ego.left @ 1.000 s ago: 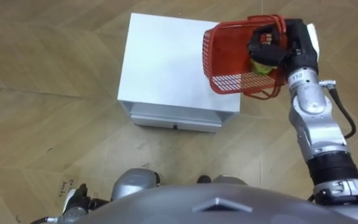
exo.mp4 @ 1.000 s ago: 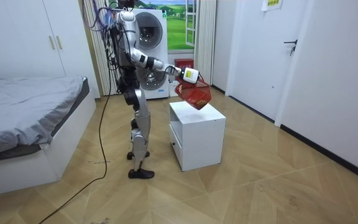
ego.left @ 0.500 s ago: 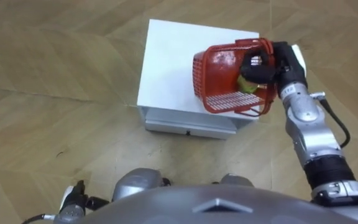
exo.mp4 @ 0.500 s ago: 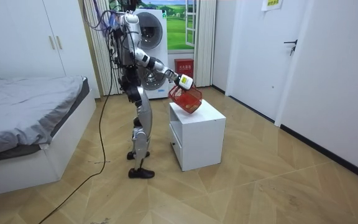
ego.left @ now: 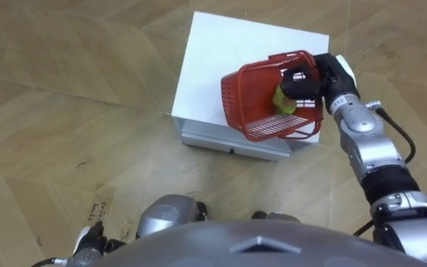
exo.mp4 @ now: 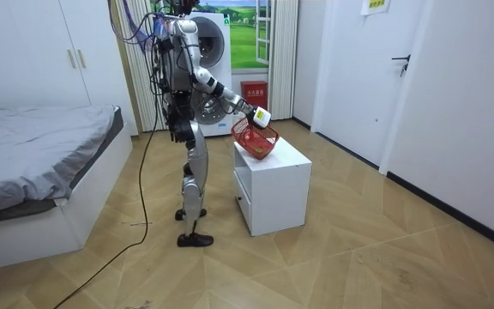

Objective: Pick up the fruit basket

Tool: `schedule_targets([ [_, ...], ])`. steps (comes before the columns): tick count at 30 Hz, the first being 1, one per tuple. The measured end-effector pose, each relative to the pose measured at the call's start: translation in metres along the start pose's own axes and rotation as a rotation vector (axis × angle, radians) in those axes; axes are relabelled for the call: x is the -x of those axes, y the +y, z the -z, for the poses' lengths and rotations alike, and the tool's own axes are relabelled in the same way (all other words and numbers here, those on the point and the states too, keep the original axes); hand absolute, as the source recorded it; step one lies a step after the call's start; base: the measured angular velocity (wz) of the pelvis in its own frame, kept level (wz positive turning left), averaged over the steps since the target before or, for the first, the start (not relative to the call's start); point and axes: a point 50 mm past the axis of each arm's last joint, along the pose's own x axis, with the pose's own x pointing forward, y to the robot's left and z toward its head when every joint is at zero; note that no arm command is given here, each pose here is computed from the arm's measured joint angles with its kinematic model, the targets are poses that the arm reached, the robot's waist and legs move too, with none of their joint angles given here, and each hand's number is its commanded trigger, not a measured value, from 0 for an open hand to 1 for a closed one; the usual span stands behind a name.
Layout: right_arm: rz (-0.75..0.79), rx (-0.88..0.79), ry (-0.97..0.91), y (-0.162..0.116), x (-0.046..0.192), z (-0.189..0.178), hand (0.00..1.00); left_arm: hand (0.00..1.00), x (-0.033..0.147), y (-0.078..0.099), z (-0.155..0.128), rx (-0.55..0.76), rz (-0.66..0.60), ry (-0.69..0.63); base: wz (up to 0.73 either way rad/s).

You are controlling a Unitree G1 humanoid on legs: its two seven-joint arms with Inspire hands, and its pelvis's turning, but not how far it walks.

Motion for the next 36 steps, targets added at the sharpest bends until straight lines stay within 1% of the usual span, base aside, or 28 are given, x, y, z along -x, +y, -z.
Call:
schedule_targets([
  [5,-0.002,0.005,0.032,-0.001,-0.002,0.003,1.00,0.00,0.000,0.000,0.002,0.000,0.001,0.017,0.01],
  [6,-0.003,0.007,0.044,-0.001,-0.002,0.004,0.64,0.00,0.000,0.000,0.002,0.000,0.002,0.021,0.00],
  [7,-0.003,0.006,0.047,-0.001,-0.002,0.005,0.16,0.00,0.000,0.000,0.002,0.000,0.002,0.021,0.00],
  [8,-0.002,0.006,0.052,-0.001,-0.002,0.006,0.00,0.00,0.000,-0.001,0.002,0.000,0.003,0.020,0.00],
  [13,0.006,0.008,0.067,-0.002,-0.003,0.007,0.00,0.00,0.000,-0.001,0.001,0.002,0.004,0.018,0.00],
  [18,0.013,0.013,0.032,-0.004,-0.009,-0.008,0.00,0.00,0.000,-0.002,0.001,0.003,0.024,0.019,0.01],
  [23,0.026,0.005,0.027,-0.006,-0.011,-0.012,0.00,0.00,0.000,-0.003,0.001,0.004,0.033,0.020,0.03],
  [36,0.048,0.013,0.073,-0.008,-0.010,-0.001,0.00,0.00,0.000,-0.003,-0.001,0.006,0.030,0.016,0.02],
])
